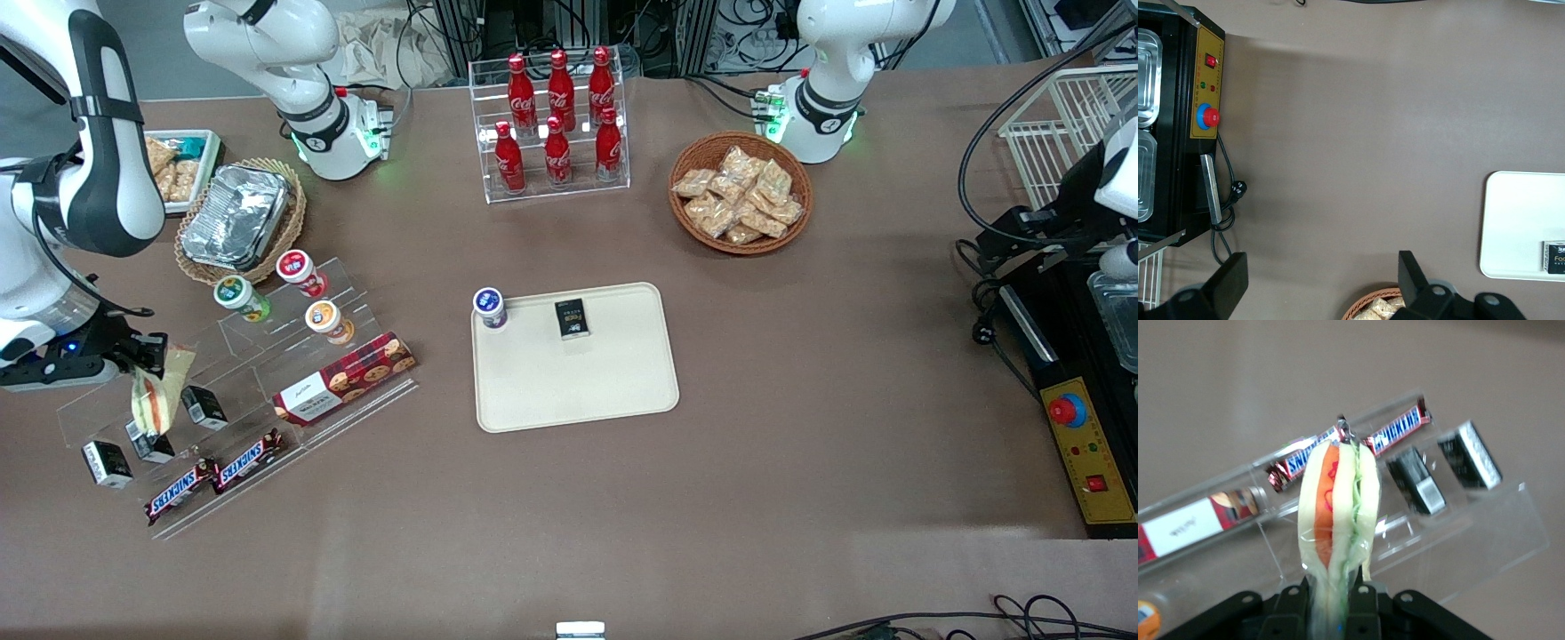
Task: Place sandwich on tray
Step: 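Close the right gripper on the sandwich and lift it from the rack, then carry the held sandwich over the cream tray with the right gripper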
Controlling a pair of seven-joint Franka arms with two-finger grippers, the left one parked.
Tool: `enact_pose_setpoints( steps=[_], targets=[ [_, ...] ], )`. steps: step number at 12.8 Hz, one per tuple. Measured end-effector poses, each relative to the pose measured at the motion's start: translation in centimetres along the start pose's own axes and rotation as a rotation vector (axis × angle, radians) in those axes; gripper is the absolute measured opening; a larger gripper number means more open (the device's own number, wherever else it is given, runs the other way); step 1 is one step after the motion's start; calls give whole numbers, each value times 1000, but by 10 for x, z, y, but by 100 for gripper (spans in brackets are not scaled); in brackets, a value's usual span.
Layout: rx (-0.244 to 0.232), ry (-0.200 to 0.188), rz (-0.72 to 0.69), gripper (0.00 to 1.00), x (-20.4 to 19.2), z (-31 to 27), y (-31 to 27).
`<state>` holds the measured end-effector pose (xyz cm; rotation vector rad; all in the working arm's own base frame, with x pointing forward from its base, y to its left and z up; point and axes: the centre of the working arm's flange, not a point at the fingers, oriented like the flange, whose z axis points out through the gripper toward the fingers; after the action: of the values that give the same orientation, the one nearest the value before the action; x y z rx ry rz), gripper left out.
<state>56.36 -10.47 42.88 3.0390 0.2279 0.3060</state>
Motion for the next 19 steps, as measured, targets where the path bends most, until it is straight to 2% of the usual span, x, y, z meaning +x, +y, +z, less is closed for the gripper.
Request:
enact_pose_setpoints(
  steps=[2, 3, 6, 9, 11, 15, 19],
  targets=[
    [-2, 48, -81, 19, 19, -23, -26],
    [3, 57, -129, 19, 26, -34, -44],
    [13, 10, -329, 19, 34, -65, -113],
    [25, 24, -490, 19, 31, -98, -181],
    [44, 33, -595, 19, 22, -121, -230],
    [77, 101, -826, 19, -4, -160, -353],
    [104, 136, -1013, 19, -42, -161, -459]
  ],
)
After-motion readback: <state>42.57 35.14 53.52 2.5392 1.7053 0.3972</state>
